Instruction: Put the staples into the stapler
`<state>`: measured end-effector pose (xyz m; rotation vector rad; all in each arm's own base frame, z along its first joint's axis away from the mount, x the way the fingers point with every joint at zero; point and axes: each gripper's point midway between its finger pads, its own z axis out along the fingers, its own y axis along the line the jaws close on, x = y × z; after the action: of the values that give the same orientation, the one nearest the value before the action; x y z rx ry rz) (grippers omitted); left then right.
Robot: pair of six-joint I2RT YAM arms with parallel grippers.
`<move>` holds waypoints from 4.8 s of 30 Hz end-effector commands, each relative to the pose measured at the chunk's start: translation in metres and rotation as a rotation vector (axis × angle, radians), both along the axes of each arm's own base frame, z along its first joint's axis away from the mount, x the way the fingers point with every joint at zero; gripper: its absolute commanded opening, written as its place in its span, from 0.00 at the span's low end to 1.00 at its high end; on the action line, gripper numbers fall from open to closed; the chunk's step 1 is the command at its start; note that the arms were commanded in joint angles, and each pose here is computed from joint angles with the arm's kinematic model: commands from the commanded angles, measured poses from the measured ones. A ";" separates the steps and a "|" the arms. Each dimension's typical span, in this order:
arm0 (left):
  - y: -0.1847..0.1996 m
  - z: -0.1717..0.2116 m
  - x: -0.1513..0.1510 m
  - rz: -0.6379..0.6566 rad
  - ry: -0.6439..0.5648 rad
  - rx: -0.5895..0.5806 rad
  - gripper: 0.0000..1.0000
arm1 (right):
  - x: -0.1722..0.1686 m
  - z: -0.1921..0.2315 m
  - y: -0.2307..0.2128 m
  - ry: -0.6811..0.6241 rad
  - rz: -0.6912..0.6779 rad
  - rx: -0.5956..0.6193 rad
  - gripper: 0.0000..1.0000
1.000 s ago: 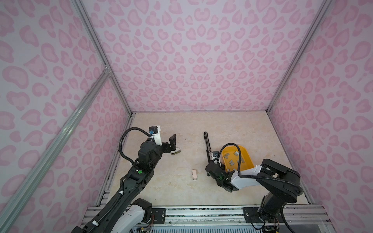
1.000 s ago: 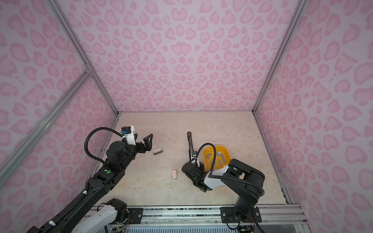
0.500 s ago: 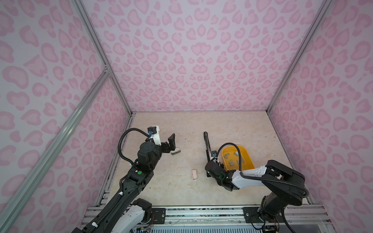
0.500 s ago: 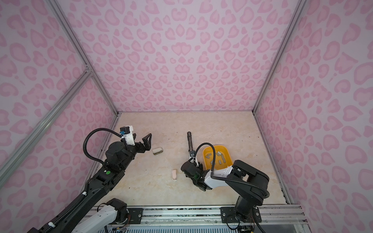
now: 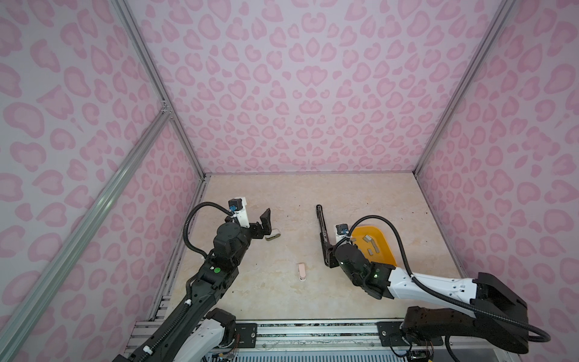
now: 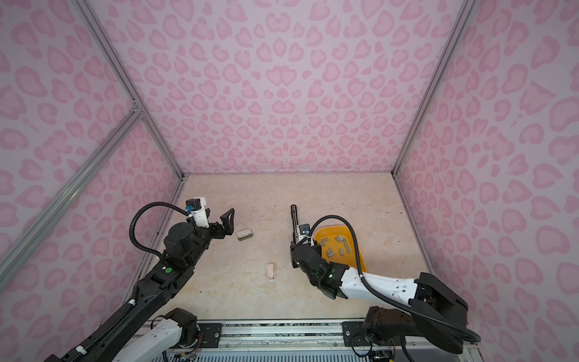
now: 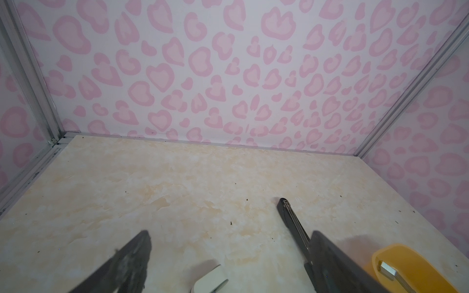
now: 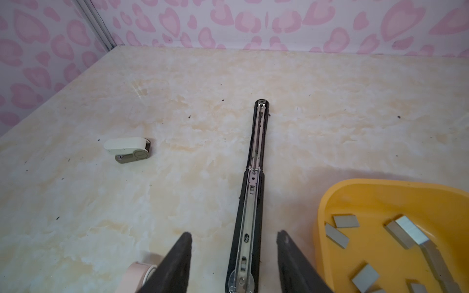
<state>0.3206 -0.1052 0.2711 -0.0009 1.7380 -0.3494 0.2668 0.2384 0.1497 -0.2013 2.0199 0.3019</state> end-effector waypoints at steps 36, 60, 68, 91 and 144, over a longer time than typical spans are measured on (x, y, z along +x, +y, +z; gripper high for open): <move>-0.099 0.037 -0.064 -0.912 -0.282 0.816 0.69 | 0.016 0.002 -0.097 0.045 -0.234 0.201 0.62; -0.140 -0.183 -0.191 -2.057 -0.343 1.742 0.68 | 0.024 -0.014 -0.104 0.117 -0.272 0.238 0.61; -0.145 -0.220 -0.164 -2.050 -0.268 1.975 0.64 | 0.025 -0.021 -0.103 0.149 -0.273 0.252 0.60; -0.161 -0.218 -0.120 -1.912 -0.182 2.028 0.61 | 0.028 -0.033 -0.105 0.209 -0.281 0.264 0.59; -0.135 -0.132 -0.116 -1.405 -0.433 1.633 0.04 | 0.003 0.004 -0.038 0.134 0.094 0.362 0.58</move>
<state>0.1995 -0.2247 0.1148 2.4646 0.8275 0.2406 0.2745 0.1680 0.1332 0.1126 2.1197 0.6384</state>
